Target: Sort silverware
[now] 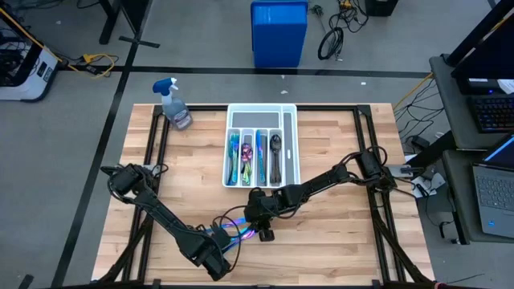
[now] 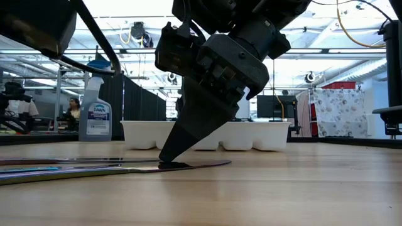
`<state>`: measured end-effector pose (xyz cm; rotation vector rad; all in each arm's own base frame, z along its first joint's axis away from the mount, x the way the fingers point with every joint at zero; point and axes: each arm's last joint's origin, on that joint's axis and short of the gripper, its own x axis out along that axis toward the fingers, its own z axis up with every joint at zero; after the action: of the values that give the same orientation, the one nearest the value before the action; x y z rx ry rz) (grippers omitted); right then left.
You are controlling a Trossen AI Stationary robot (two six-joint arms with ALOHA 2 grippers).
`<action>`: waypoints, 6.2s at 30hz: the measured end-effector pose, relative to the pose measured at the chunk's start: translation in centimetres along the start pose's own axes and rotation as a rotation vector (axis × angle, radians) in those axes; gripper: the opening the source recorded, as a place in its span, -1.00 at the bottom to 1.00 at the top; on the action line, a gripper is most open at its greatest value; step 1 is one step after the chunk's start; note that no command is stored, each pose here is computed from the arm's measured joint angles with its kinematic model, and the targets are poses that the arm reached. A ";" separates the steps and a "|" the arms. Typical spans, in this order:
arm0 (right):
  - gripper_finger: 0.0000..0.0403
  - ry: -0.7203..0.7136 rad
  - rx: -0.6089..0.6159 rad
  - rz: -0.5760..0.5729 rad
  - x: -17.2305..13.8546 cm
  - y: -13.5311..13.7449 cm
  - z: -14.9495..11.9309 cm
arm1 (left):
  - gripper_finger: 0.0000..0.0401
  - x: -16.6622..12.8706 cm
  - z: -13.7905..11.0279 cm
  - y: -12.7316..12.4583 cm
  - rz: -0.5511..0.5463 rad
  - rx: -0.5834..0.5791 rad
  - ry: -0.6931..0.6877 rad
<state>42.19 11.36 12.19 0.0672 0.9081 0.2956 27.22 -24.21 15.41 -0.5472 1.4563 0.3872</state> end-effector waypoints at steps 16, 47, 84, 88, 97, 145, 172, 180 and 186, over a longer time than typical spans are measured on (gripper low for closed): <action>-0.50 -0.006 -0.061 0.022 0.2 1.0 -0.1 | -0.50 1.9 0.4 0.8 0.109 0.020 -0.036; -0.50 -0.010 -0.104 0.030 0.2 1.5 -0.1 | -0.94 1.2 0.5 1.9 0.275 0.047 0.011; -0.50 -0.051 -0.285 -0.020 0.0 4.1 0.8 | -1.00 -1.4 1.9 -0.4 0.197 0.117 -0.100; -0.50 -0.051 -0.286 -0.020 0.0 4.1 0.8 | -1.00 -1.4 1.8 -0.3 0.208 0.117 -0.096; -0.50 -0.054 -0.303 -0.020 0.0 4.1 0.9 | -1.00 -2.6 2.2 -1.0 0.192 0.117 -0.148; -0.50 -0.008 -0.348 -0.016 0.1 5.3 0.1 | -0.31 2.2 1.1 1.9 0.223 0.221 -0.113; -0.50 -0.113 -0.365 -0.145 0.0 4.3 1.4 | -0.92 2.2 1.2 1.8 0.227 0.202 -0.147; -0.50 -0.111 -0.367 -0.145 0.0 4.3 1.3 | -0.94 1.2 1.5 2.1 0.335 0.161 -0.139; -0.50 -0.110 -0.367 -0.145 0.0 4.3 1.3 | -0.94 0.8 1.6 2.5 0.376 0.150 -0.121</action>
<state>42.25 15.57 13.84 -0.3171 0.7337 0.3159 27.21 -21.38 14.33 -0.1238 1.4558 0.5900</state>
